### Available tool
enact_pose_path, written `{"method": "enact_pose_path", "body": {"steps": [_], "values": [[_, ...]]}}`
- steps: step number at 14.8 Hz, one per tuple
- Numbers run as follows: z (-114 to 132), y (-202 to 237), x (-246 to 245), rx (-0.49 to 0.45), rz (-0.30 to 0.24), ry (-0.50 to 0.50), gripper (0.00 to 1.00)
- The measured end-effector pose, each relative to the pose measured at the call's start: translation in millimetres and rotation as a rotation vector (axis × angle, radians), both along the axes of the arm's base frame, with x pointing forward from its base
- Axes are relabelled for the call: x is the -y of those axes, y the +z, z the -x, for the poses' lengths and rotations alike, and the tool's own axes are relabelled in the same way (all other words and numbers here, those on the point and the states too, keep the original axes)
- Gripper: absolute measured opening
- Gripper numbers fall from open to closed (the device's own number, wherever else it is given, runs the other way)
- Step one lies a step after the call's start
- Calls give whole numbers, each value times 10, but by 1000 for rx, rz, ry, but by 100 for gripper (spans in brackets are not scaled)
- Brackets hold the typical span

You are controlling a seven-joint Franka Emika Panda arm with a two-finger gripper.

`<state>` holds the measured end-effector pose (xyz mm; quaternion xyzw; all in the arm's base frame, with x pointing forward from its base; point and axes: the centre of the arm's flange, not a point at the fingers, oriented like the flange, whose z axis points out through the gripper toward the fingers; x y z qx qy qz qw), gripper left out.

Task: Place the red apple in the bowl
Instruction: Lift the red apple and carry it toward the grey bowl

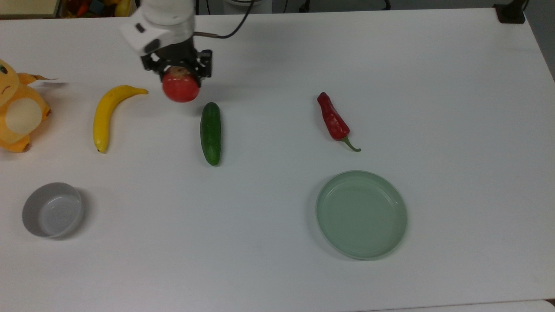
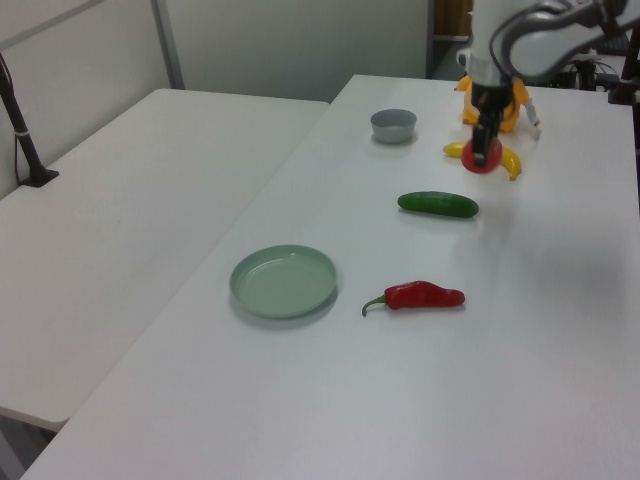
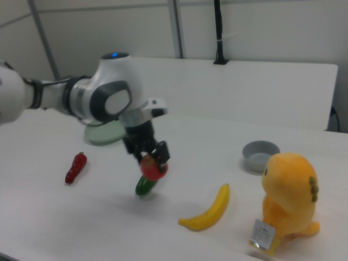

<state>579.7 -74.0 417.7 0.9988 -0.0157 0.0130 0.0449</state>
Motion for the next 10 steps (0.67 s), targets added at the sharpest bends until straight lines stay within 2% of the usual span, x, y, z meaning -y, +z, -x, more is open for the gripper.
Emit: {"method": "enact_pose_path", "body": {"steps": [3,6,10], "values": [[-384,227,312,48,-26,-83,81],[-706,246,722,110,-66,-182,81],[-1007,145,1227,320,-78,-288,81]]}}
